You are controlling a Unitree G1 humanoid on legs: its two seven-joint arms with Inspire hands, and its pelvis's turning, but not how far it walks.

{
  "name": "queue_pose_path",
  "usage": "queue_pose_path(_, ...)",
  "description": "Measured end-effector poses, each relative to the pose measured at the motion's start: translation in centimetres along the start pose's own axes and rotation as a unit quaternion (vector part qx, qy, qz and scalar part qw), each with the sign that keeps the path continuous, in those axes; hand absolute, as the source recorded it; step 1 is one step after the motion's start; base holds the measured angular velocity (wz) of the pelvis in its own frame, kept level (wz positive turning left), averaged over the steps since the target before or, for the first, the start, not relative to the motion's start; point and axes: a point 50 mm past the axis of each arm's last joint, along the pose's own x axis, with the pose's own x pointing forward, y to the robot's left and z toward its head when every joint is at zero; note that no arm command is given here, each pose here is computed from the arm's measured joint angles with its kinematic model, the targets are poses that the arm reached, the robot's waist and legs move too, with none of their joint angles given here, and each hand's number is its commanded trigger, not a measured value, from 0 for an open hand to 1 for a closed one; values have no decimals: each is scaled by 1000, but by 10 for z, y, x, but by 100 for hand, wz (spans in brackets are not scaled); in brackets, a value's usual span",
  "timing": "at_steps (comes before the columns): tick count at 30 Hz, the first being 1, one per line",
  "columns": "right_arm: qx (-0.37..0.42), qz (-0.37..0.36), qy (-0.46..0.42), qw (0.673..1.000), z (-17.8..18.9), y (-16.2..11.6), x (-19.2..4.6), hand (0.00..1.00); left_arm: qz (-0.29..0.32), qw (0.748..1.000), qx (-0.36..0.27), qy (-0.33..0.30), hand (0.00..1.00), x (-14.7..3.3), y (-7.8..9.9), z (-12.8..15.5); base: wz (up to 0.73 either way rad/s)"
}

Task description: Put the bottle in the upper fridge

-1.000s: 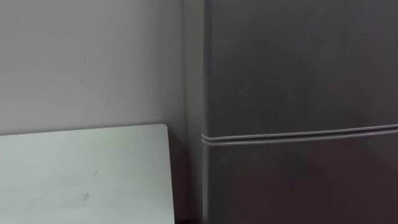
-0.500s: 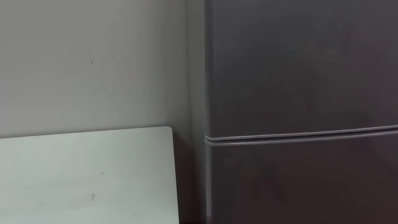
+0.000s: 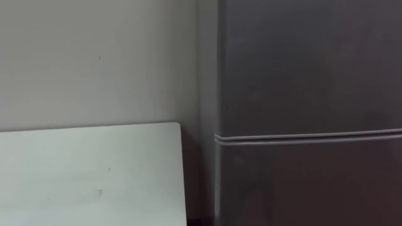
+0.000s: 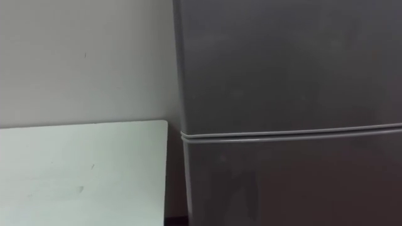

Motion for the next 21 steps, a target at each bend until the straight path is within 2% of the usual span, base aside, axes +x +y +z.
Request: queue_pose_path(21,34,40,27,998,-9,3,1,0,2,1000,-1,7,0,2,-2,0,1)
